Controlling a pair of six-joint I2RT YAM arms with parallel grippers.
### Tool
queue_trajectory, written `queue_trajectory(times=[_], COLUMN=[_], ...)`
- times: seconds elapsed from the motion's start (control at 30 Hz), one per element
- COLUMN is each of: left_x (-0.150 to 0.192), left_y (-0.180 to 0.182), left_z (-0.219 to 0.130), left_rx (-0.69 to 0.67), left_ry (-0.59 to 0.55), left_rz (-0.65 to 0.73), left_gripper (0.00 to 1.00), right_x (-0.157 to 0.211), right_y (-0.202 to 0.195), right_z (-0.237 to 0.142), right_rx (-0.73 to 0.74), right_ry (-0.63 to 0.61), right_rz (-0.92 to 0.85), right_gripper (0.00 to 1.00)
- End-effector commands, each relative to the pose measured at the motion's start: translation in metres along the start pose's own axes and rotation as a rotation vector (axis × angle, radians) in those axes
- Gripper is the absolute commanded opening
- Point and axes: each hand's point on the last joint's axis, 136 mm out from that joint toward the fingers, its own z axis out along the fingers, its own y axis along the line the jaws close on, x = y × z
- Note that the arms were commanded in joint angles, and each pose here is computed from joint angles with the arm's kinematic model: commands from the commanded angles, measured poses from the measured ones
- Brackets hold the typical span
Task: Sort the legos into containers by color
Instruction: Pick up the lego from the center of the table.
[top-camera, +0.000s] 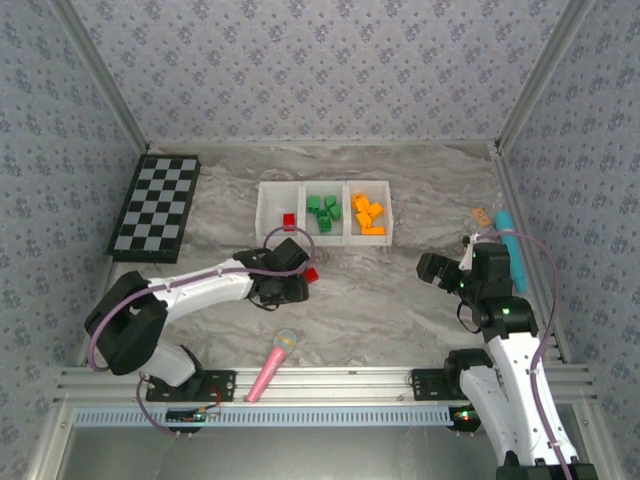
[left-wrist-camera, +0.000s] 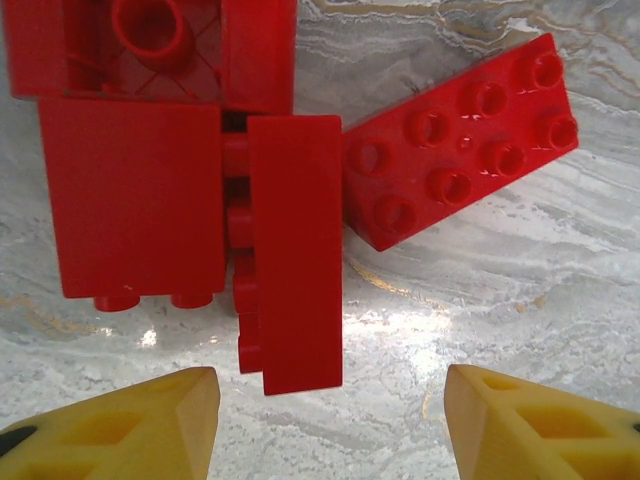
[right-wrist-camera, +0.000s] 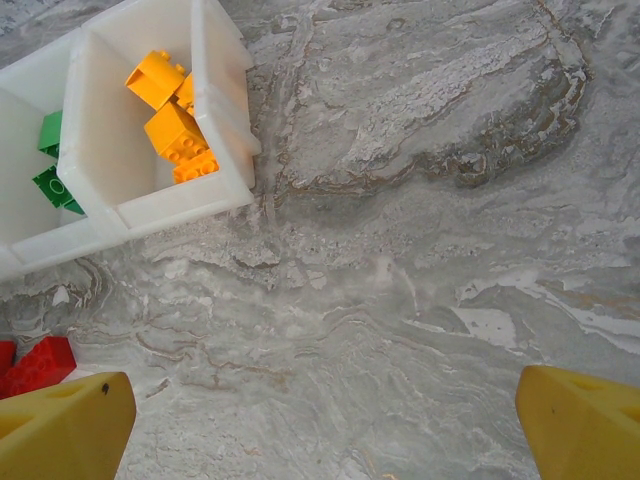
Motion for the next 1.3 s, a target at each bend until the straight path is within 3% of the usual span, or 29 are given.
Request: queue_trajectory(times=[0.0,0.33,0.6,0.9,1.0,1.17,1.27], left_x=[0.002,0.002,-0.009,-0.017,-0.023,-0.040,-0.054], left_y=[0.002,0.009,0.002,0.006,-0.008,-0.034,-0.028], left_z=[0.006,0.025,0.027,0.025,0.005,-0.060,-0.093], left_rx=[-0.014,-0.065,-0.080,-0.115,-0.084,-0.034,-0.050], left_ry=[0.013,0.040,0.036,-0.009,-0.065,-0.218,-0.297], left_rz=[-0.024,-0.032,-0.011,0.021,0.065,0.151,0.156], left_gripper=[0.61,0.54,0.43,0.21,0.17,0.16,0.16], right_x=[-0.002,-0.002,-0.002,-0.003,-0.003,-0.004,-0.005], right_y=[-0.003,-0.004,-0.004,-0.004,-0.004,-0.004,-0.003], right_z=[0.000,0.001,0.001,0.000,-0.001,-0.001,-0.002], right_rx=[0.013,0.017,0.017,0.019,0.020,0.024,0.015], right_ry=[-0.011,-0.011,-0.007,-0.004,-0.006,-0.007,-0.010], right_rz=[0.018,0.020,0.023,0.023,0.021,0.020,0.016], right_gripper=[1.00,1.00,1.00,1.00,1.00,1.00,1.00])
